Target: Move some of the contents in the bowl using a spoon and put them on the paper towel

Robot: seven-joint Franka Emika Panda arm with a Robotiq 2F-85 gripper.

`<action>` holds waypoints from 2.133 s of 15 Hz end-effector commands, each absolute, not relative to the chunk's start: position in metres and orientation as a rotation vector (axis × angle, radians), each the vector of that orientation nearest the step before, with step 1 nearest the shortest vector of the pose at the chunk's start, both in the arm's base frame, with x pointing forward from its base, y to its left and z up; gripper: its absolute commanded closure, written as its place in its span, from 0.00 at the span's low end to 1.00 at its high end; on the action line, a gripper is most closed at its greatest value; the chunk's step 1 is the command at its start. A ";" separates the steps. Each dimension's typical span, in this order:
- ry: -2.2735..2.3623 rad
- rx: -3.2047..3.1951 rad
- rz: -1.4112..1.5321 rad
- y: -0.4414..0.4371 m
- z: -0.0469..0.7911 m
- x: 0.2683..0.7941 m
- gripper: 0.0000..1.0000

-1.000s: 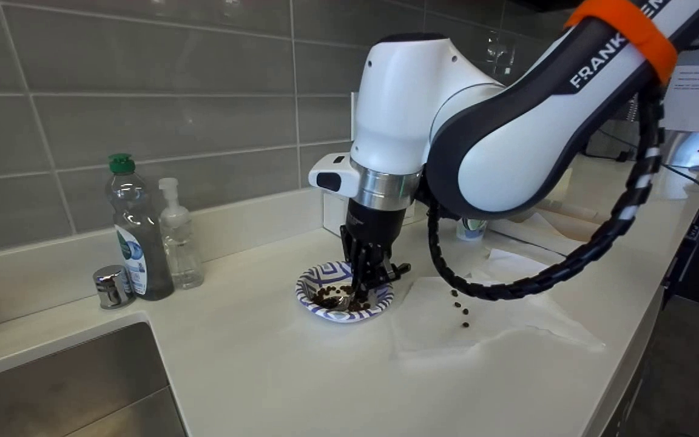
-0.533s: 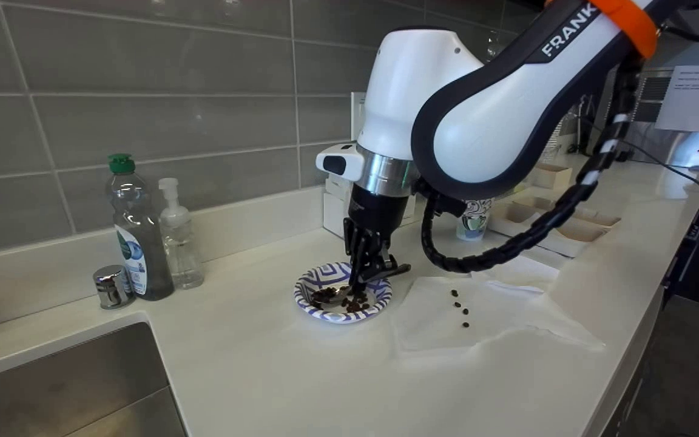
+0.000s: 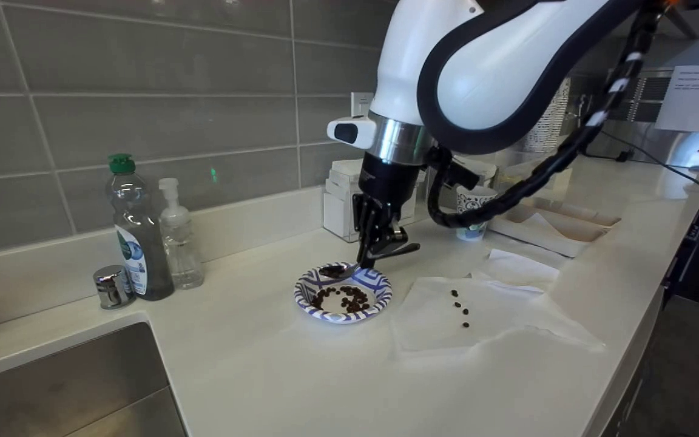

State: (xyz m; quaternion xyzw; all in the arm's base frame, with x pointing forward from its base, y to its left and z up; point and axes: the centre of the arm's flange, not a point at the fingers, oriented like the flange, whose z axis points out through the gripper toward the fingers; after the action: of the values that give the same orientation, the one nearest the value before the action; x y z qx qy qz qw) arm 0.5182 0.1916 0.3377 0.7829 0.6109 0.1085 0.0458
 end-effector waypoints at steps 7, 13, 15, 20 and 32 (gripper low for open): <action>1.673 2.501 0.193 0.103 0.409 0.454 0.98; 1.558 2.584 0.116 0.062 0.388 0.412 0.98; 1.546 2.604 0.078 0.060 0.372 0.401 0.98; 1.527 2.545 -0.029 0.061 0.348 0.393 0.98; 1.550 2.186 -0.268 0.089 0.315 0.411 0.98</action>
State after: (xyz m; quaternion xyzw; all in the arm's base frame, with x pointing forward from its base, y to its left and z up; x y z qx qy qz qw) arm 0.3988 0.0809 0.3265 0.8054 0.5570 -0.0641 0.1921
